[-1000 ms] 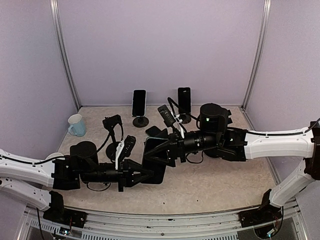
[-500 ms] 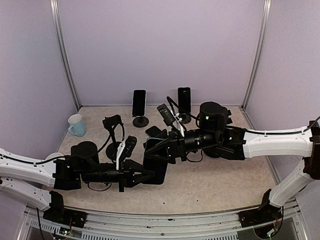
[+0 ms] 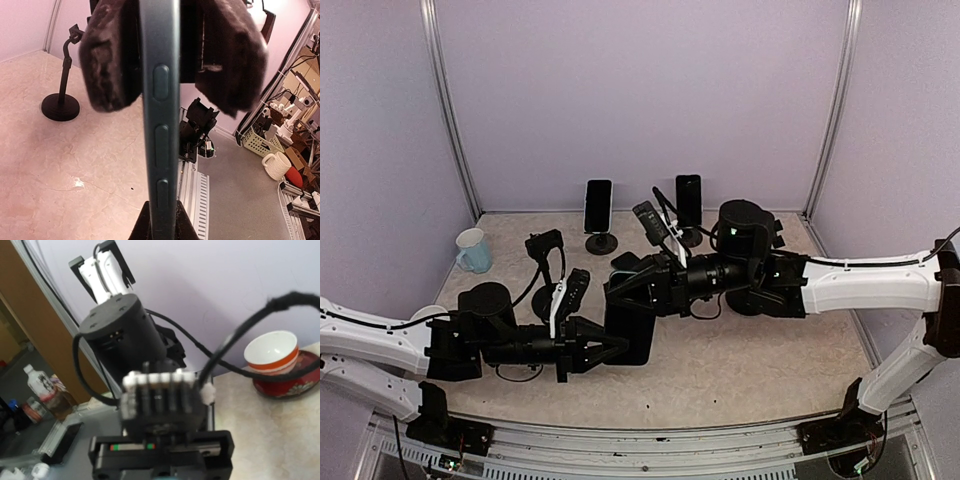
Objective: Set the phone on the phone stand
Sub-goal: Pass from the left arm to the right, then pick up the phone stand from the center of the board.
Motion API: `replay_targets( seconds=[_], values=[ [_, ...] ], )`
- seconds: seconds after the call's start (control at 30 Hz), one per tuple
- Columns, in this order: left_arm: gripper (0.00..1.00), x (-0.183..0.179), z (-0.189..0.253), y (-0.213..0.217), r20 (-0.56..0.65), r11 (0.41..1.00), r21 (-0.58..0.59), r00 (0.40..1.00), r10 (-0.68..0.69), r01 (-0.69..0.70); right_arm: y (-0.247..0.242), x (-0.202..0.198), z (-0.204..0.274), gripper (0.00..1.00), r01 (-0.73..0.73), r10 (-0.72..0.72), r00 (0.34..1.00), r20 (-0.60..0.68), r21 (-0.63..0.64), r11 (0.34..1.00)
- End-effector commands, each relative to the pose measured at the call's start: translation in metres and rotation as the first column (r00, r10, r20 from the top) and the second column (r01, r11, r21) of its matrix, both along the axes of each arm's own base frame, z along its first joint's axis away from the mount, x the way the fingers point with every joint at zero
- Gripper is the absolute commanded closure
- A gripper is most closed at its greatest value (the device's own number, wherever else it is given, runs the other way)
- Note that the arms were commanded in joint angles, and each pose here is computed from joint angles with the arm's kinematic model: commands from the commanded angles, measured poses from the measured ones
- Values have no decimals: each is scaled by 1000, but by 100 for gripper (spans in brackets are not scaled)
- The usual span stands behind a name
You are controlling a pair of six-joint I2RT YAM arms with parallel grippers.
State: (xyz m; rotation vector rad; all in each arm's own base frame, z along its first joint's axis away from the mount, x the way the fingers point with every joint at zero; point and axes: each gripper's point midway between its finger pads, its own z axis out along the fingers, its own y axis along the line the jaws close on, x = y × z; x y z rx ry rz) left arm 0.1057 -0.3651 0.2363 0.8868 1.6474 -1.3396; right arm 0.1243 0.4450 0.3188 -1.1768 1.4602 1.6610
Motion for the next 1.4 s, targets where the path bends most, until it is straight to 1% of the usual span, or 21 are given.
replay_targets(
  seconds=[0.0, 0.1, 0.27, 0.37, 0.43, 0.63, 0.67, 0.7, 0.77, 0.8, 0.83, 0.87, 0.9, 0.93, 1.17, 1.37],
  values=[
    [100, 3, 18, 2, 20, 997, -70, 1000, 23, -21, 6, -5, 21, 83, -39, 37, 999, 30, 64, 997],
    [100, 3, 21, 4, 23, 997, -78, 999, 29, -27, 7, -4, 19, 100, -40, 38, 999, 27, 59, 997],
    [99, 4, 27, 8, 33, 995, -93, 999, 43, -40, 7, -5, 21, 100, -49, 48, 999, 25, 60, 997],
    [87, 4, 31, 10, 42, 995, -94, 998, 45, -41, 7, -5, 22, 100, -47, 45, 999, 31, 59, 997],
    [82, 5, 33, 12, 46, 995, -90, 997, 57, -53, 7, -3, 21, 100, -35, 33, 999, 36, 48, 998],
    [62, 8, 48, 26, 69, 989, -108, 992, 106, -98, 2, 7, 21, 100, -11, 10, 999, 44, 29, 1000],
    [58, 9, 50, 28, 70, 988, -109, 991, 113, -105, 1, 9, 21, 100, -11, 10, 999, 43, 27, 1000],
    [51, 10, 52, 31, 88, 988, -106, 988, 124, -114, 0, 12, 22, 100, -7, 5, 999, 42, 26, 1000],
    [31, 13, 58, 37, 105, 984, -108, 983, 151, -140, -3, 16, 21, 100, 7, -8, 999, 40, 22, 1000],
    [23, 15, 60, 40, 108, 982, -108, 980, 169, -157, -4, 18, 20, 100, 14, -15, 999, 39, 21, 1000],
    [12, 17, 61, 43, 112, 979, -106, 977, 183, -171, -5, 19, 19, 100, 21, -22, 999, 38, 20, 1000],
    [3, 18, 61, 46, 116, 978, -101, 974, 193, -182, -6, 20, 18, 100, 27, -28, 999, 36, 17, 1000],
    [1, 19, 65, 49, 122, 976, -104, 971, 204, -192, -7, 21, 17, 100, 32, -32, 999, 34, 13, 999],
    [1, 21, 65, 51, 126, 974, -100, 969, 214, -202, -8, 21, 15, 100, 36, -37, 998, 59, 15, 999],
    [1, 36, 74, 68, 142, 953, -95, 944, 299, -288, -15, 30, 7, 100, 103, -101, 991, 83, -12, 995],
    [1, 58, 78, 85, 132, 911, -82, 902, 411, -404, -22, 33, 1, 100, 133, -130, 986, 102, -30, 991]
  ],
)
